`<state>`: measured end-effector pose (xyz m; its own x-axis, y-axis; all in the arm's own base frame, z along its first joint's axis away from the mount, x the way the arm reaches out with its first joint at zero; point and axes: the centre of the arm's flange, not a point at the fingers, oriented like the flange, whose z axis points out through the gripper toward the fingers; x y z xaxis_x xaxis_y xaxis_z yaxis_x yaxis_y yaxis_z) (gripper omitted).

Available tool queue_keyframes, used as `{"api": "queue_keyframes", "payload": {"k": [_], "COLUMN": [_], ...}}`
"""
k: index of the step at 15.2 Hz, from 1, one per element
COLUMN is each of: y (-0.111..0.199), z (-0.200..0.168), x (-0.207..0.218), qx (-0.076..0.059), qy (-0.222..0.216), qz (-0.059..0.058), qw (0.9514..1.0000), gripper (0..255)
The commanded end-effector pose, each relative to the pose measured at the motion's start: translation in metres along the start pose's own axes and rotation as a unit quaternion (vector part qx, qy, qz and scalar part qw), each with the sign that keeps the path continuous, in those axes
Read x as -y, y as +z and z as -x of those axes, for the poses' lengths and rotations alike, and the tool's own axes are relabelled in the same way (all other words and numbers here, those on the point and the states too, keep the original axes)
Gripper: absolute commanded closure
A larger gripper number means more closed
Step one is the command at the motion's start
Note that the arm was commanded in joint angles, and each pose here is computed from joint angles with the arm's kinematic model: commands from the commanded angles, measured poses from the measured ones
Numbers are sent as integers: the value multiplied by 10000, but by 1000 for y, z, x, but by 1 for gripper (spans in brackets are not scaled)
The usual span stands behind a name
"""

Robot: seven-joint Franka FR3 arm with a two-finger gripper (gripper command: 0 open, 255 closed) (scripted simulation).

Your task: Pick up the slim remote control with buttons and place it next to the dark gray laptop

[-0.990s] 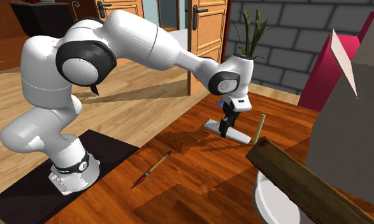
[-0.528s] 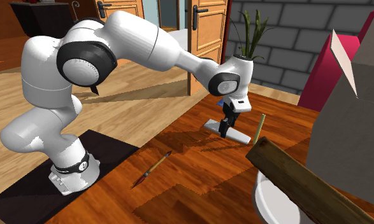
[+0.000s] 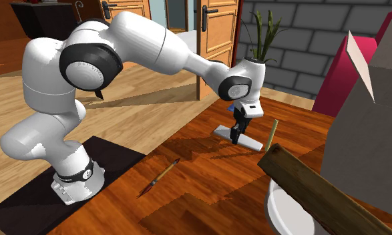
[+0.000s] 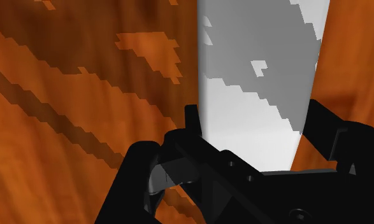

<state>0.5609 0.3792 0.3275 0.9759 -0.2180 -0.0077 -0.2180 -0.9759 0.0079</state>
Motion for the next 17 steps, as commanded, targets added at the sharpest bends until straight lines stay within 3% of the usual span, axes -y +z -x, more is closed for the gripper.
{"api": "queue_keyframes", "payload": {"k": [1,17], "y": [0,-74], "z": [0,0], "x": [0,-1], "qx": [1,0], "qy": [0,0], "qz": [0,0], "qw": [10000,10000], "gripper": [255,255]}}
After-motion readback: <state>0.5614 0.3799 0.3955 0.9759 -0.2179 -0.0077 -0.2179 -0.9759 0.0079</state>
